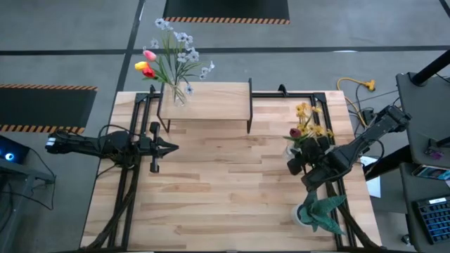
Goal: Pick and place flowers into a vace then onto a shelf
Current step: Put the transparent vase on the shelf
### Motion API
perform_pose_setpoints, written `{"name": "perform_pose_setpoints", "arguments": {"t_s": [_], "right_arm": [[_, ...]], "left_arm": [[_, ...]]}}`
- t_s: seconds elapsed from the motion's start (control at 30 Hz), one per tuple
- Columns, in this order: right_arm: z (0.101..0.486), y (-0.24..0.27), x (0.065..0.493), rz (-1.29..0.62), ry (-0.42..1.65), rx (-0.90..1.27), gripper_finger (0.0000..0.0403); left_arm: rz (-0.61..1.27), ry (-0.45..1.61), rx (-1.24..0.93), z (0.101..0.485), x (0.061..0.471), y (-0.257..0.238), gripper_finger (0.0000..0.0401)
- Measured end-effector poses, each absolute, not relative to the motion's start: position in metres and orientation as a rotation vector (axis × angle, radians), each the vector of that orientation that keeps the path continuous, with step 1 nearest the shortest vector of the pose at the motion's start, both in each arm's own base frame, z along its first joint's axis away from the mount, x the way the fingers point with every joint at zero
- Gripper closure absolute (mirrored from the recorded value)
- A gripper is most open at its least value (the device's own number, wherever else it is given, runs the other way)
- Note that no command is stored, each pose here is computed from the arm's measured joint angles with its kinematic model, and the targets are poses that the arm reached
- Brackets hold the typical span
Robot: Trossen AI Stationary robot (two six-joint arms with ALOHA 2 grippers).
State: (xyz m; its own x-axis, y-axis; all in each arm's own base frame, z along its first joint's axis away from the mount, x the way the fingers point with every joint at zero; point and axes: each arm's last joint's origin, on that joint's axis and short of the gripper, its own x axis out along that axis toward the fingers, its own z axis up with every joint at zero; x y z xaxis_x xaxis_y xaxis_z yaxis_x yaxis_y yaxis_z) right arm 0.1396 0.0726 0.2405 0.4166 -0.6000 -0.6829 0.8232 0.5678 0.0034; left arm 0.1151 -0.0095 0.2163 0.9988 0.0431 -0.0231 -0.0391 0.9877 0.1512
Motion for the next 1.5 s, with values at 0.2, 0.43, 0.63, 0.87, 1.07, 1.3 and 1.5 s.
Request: {"name": "perform_pose_setpoints", "arguments": {"t_s": [0.2, 0.43, 0.63, 0.87, 1.07, 1.3, 1.5], "right_arm": [[0.259, 0.083, 0.155, -0.771, 0.630, 0.313, 0.0296], [0.284, 0.093, 0.174, -0.612, 0.554, 0.239, 0.0296], [0.300, 0.095, 0.189, -0.513, 0.497, 0.205, 0.0295], [0.317, 0.086, 0.202, -0.441, 0.496, 0.161, 0.0295], [0.349, 0.062, 0.219, -0.369, 0.451, 0.092, 0.0295], [0.382, 0.011, 0.242, -0.313, 0.438, 0.061, 0.0295], [0.413, -0.034, 0.248, -0.324, 0.513, 0.087, 0.0295]], "left_arm": [[0.041, 0.026, 0.151, 0.216, 0.115, -0.009, 0.0399], [0.041, 0.026, 0.151, 0.216, 0.115, -0.010, 0.0399], [0.041, 0.025, 0.151, 0.216, 0.115, -0.009, 0.0399], [0.041, 0.025, 0.151, 0.216, 0.115, -0.010, 0.0399], [0.042, 0.021, 0.151, 0.218, 0.115, -0.009, 0.0399], [0.042, 0.020, 0.150, 0.218, 0.115, -0.009, 0.0399], [0.042, 0.020, 0.150, 0.218, 0.115, -0.009, 0.0399]]}}
